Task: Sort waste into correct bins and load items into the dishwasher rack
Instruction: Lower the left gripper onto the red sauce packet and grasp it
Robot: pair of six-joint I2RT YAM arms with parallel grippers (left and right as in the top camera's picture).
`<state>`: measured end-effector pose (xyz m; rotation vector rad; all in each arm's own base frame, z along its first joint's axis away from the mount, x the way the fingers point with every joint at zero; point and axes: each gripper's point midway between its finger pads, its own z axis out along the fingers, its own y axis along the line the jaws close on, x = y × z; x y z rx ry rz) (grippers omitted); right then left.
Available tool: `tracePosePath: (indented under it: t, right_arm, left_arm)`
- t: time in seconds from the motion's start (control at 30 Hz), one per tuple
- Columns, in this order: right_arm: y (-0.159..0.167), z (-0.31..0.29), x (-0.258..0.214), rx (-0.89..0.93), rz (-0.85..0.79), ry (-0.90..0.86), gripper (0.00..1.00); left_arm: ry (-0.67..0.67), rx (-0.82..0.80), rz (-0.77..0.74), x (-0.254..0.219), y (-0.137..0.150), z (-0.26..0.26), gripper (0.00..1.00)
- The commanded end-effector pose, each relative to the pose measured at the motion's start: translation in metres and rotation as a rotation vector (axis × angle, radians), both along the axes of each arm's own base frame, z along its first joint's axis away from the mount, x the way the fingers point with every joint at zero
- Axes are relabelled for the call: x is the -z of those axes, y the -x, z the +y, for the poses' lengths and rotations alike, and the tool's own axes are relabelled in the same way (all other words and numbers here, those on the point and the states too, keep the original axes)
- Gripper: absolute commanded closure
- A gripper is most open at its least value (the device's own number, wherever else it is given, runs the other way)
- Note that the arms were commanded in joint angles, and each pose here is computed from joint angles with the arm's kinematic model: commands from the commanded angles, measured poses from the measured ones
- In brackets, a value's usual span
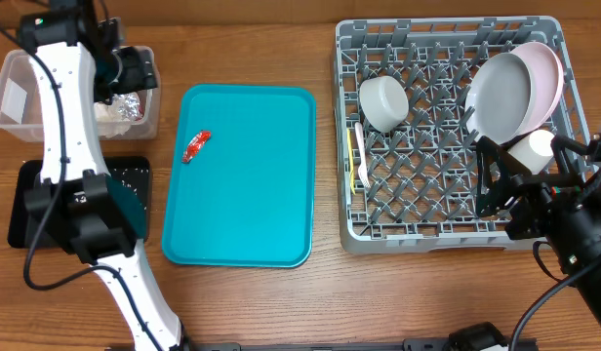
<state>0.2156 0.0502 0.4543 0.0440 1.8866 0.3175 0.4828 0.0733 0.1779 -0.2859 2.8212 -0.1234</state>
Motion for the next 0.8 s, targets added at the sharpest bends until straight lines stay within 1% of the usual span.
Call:
tracePosePath:
  t: [0.0, 0.03, 0.07, 0.2, 0.27, 0.33, 0.37, 0.53, 0.63, 0.77]
  right_arm:
    - [0.001, -0.003, -0.004, 0.012, -0.015, -0.002, 0.00]
    - [0.001, -0.003, -0.004, 0.012, -0.015, -0.002, 0.00]
    - [0.001, -0.003, -0.004, 0.013, -0.015, -0.002, 0.00]
    - [0.001, -0.003, -0.004, 0.012, -0.015, -0.002, 0.00]
    - [0.001, -0.003, -0.004, 0.013, -0.015, -0.002, 0.00]
    - [0.001, -0.003, -0.004, 0.012, -0.015, -0.002, 0.00]
    - [0.001, -0.003, -0.004, 0.013, -0.015, -0.002, 0.00]
    - [0.001, -0.003, -0.004, 0.013, -0.015, -0.002, 0.00]
    - [0.001, -0.003, -0.004, 0.012, -0.015, -0.002, 0.00]
    - [0.001, -0.003, -0.004, 0.012, -0.015, -0.002, 0.00]
  left_arm:
    - [-0.020, 0.285, -0.021, -0.021, 0.008, -0.071, 0.16]
    - [-0.063, 0.340, 0.036, -0.007, 0.015, -0.088, 0.19]
    - [-0.124, 0.386, 0.104, 0.013, 0.025, -0.105, 0.20]
    - [-0.267, 0.364, 0.255, 0.063, 0.049, -0.110, 0.21]
    - [-0.302, 0.367, 0.323, 0.087, 0.062, -0.105, 0.22]
    - [-0.306, 0.353, 0.366, 0.105, 0.072, -0.098, 0.22]
    - [-0.302, 0.326, 0.384, 0.116, 0.077, -0.090, 0.26]
    - [-0.287, 0.273, 0.365, 0.123, 0.071, -0.070, 0.26]
    - [-0.292, 0.308, 0.345, 0.125, 0.065, -0.065, 0.25]
    - [-0.293, 0.361, 0.349, 0.136, 0.068, -0.067, 0.28]
